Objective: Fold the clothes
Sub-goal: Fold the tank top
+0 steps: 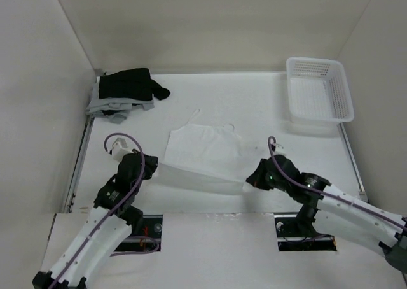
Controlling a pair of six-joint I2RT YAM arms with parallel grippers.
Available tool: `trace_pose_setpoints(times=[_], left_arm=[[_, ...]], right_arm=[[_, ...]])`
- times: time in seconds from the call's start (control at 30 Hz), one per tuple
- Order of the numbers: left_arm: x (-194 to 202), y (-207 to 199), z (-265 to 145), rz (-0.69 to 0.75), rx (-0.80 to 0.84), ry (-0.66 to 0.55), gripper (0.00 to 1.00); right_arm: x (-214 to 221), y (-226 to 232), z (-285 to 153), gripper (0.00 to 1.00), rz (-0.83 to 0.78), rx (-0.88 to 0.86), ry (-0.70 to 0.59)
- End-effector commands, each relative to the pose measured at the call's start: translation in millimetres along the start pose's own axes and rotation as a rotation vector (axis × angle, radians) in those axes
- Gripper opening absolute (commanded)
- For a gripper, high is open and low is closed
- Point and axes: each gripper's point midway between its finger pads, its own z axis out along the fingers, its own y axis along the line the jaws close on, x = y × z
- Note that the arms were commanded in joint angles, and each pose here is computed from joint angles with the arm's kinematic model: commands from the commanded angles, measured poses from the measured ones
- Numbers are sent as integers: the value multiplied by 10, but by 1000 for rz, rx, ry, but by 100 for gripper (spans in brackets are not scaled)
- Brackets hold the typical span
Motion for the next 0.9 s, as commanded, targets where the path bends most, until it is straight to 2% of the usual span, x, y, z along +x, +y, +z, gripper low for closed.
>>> trace_pose_setpoints(times=[0.0, 0.17, 0.27, 0.47, 0.73, 0.8, 0.83, 0.87], left_arm=[[-455, -623, 188, -28, 136, -158, 5], [-689, -998, 683, -3, 143, -205, 5], [-787, -1089, 984, 5, 124, -215, 5], [-999, -1067, 1491, 43, 41, -275, 5], [-921, -1152, 2180, 62, 19, -240, 7], [-880, -1080, 2343, 66, -10, -217, 11], [-842, -1024, 2441, 64, -26, -199, 20], [-855, -994, 2461, 56, -31, -195, 25]], right_arm=[[-784, 439, 40, 1, -75, -71, -192], [-1586, 536, 224, 1, -67, -60, -300], [-1923, 488, 355, 1, -41, -39, -323], [-2342, 370, 704, 1, 1, -10, -324], [-2688, 62, 1290, 2, 65, 42, -293], [-2704, 22, 1464, 7, 76, 54, -273], [-2697, 20, 1518, 12, 80, 55, -264], [-2712, 14, 1549, 21, 83, 56, -267]])
